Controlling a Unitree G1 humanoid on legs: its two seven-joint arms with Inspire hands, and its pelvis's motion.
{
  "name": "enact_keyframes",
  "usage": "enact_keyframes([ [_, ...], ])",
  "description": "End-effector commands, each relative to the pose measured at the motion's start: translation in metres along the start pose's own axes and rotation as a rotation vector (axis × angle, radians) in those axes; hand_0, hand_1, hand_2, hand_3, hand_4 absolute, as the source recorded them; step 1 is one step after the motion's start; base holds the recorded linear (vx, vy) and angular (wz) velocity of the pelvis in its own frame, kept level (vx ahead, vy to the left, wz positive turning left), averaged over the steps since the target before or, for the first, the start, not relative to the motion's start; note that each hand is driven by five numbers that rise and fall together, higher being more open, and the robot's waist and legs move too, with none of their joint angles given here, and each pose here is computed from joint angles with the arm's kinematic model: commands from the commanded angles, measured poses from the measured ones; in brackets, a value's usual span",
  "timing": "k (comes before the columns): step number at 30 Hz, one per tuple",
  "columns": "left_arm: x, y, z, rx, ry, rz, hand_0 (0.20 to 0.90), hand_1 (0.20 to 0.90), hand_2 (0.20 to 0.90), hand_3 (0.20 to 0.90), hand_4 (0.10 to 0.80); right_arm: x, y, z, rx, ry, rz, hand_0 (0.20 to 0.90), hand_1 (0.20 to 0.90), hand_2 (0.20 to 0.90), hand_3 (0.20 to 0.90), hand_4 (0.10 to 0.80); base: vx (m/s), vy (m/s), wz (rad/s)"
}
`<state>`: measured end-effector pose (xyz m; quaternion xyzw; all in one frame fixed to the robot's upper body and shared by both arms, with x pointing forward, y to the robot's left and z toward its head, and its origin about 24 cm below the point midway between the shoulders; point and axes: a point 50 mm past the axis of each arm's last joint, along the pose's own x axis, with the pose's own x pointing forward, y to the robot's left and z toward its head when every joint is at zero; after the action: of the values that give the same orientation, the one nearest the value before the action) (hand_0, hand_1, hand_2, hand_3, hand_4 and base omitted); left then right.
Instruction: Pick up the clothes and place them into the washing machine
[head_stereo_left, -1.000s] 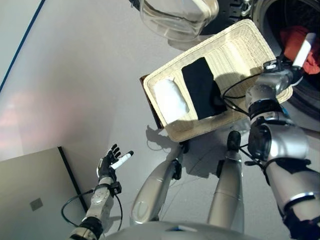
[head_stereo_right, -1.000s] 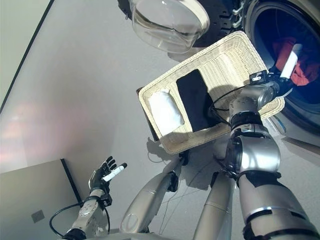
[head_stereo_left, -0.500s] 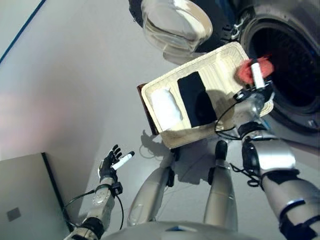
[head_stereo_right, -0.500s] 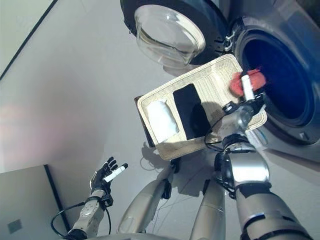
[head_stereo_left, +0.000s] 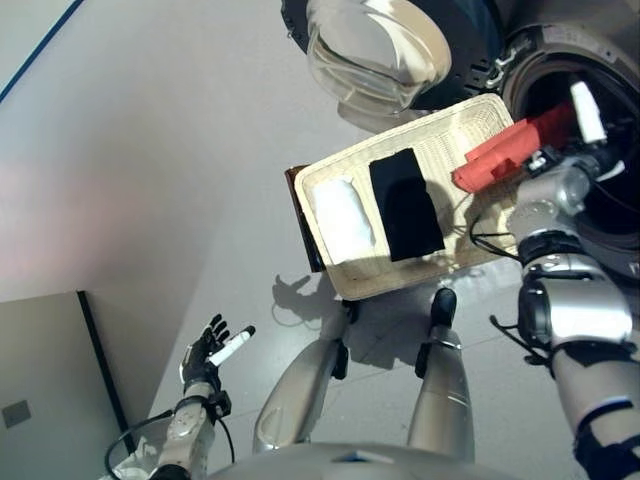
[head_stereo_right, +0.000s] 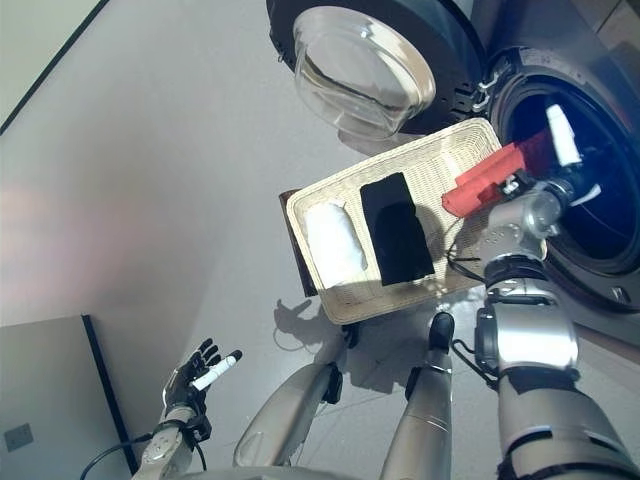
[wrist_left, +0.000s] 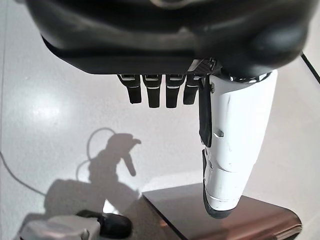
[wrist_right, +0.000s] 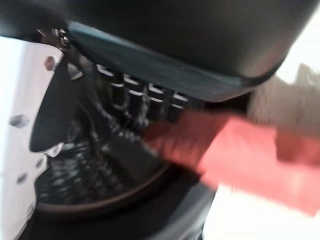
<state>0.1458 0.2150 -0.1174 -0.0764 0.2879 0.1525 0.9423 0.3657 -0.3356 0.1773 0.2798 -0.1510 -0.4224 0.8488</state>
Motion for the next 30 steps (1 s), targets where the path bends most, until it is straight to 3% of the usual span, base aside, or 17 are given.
enact_keyframes([
  [1,0.014,0.008,0.033,0.044,-0.131,0.031,0.9,0.9,0.9,0.9,0.8,0.002,0.044,0.045,0.02,-0.145,0.148,0.9,0.9,0.9,0.9,0.8,0.032,0.004,-0.09],
  [3,0.015,0.005,0.035,0.053,-0.142,0.017,0.9,0.9,0.9,0.9,0.8,0.006,0.028,0.026,-0.183,-0.084,0.1,0.9,0.9,0.9,0.9,0.8,0.008,-0.005,-0.06],
  [6,0.015,0.002,0.038,0.058,-0.158,0.006,0.9,0.9,0.9,0.9,0.8,0.003,0.025,0.013,-0.289,-0.047,0.105,0.9,0.9,0.9,0.9,0.8,0.011,-0.005,-0.01],
  [12,0.013,0.001,0.036,0.087,-0.148,-0.002,0.9,0.9,0.9,0.9,0.8,-0.003,0.015,-0.011,-0.348,0.031,0.084,0.9,0.9,0.9,0.9,0.8,0.007,-0.013,-0.01],
  [17,0.015,0.004,0.04,0.1,-0.161,0.03,0.9,0.9,0.9,0.9,0.8,-0.033,0.026,-0.054,-0.636,0.006,0.269,0.9,0.9,0.9,0.9,0.8,-0.001,-0.031,0.01],
  [21,0.017,0.003,0.043,0.091,-0.183,0.079,0.9,0.9,0.9,0.9,0.8,-0.058,0.011,-0.085,-0.84,-0.078,0.349,0.9,0.9,0.9,0.9,0.8,-0.001,-0.047,0.04],
  [30,0.018,0.007,0.04,0.096,-0.177,0.148,0.9,0.9,0.9,0.9,0.8,-0.091,-0.029,-0.115,-0.836,-0.056,0.374,0.9,0.9,0.9,0.9,0.8,-0.001,-0.037,0.03],
])
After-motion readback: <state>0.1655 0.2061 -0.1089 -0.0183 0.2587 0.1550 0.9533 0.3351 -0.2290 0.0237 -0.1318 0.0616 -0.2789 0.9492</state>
